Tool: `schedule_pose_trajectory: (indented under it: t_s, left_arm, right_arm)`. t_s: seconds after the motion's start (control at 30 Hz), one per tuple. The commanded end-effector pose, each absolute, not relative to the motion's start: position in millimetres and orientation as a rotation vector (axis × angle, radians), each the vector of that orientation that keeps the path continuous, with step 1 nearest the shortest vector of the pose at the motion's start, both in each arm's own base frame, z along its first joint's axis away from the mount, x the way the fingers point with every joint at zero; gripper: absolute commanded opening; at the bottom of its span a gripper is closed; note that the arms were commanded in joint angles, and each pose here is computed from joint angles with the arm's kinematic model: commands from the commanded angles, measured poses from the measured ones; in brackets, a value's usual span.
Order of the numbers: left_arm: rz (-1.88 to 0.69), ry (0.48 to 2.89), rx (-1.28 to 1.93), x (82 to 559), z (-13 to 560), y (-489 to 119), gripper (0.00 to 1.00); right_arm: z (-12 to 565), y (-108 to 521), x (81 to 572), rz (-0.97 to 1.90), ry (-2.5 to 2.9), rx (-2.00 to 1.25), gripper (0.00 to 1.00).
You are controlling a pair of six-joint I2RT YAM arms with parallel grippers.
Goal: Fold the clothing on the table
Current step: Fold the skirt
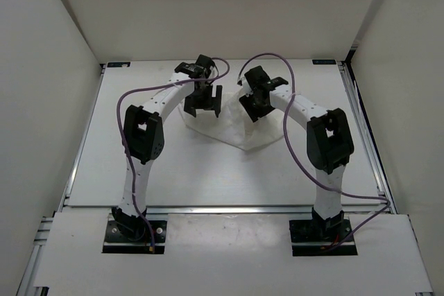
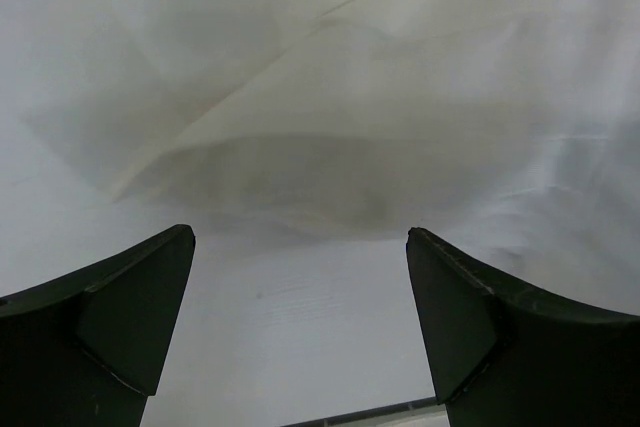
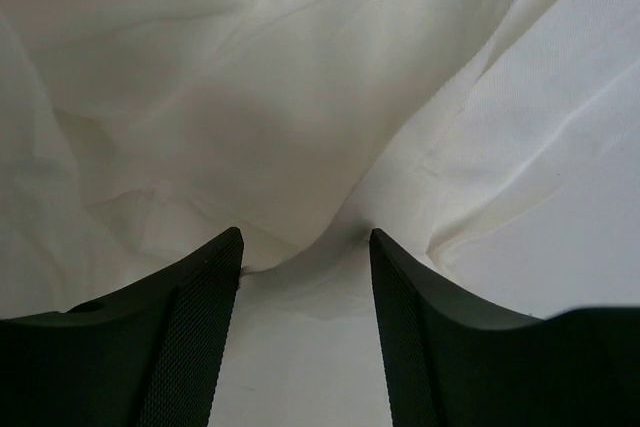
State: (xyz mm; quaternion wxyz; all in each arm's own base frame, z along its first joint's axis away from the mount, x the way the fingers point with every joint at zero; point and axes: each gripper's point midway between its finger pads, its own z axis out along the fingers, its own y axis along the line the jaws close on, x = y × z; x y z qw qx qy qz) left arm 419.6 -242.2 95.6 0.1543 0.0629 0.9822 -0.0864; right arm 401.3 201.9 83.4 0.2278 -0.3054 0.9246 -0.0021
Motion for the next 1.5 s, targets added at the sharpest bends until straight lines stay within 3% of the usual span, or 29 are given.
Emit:
schedule_pose_trajectory:
  t_s: [0.0, 0.1, 0.27, 0.4, 0.8, 0.97, 1.37, 1.47]
  left_arm:
    - [-0.264, 2.682, 0.118, 423.2, 150.9, -220.8, 0.98]
    - [-0.252, 2.696, 0.096, 422.4, 147.3, -211.6, 0.98]
    - [-0.271, 2.667, 0.074, 427.4, 153.6, -209.5, 0.99]
    - [-0.355, 2.633, 0.121, 430.7, 163.0, -229.6, 0.99]
    - [-0.355, 2.453, 0.463, 441.0, 192.2, -312.0, 0.98]
    - [-0.170, 2.430, 0.485, 439.1, 180.9, -314.3, 0.99]
    - [-0.051, 2.509, 0.492, 434.1, 141.6, -311.8, 0.98]
    - [-0.046, 2.514, 0.486, 431.8, 144.9, -305.8, 0.92]
  right_arm:
    - [94.7, 199.6, 417.1, -0.101, 2.506, -0.797, 0.59]
    - [91.1, 197.1, 414.7, -0.127, 2.516, -0.798, 0.52]
    - [93.6, 182.0, 413.7, -0.169, 2.531, -0.780, 0.19]
    - [103.9, 172.2, 416.0, -0.185, 2.517, -0.740, 0.01]
    - [127.4, 161.2, 407.4, 0.032, 2.501, -0.625, 0.00]
    - [137.6, 168.7, 405.0, 0.152, 2.483, -0.605, 0.00]
    - [152.5, 173.3, 391.8, 0.273, 2.411, -0.574, 0.00]
    - [151.7, 162.8, 394.9, 0.251, 2.421, -0.548, 0.00]
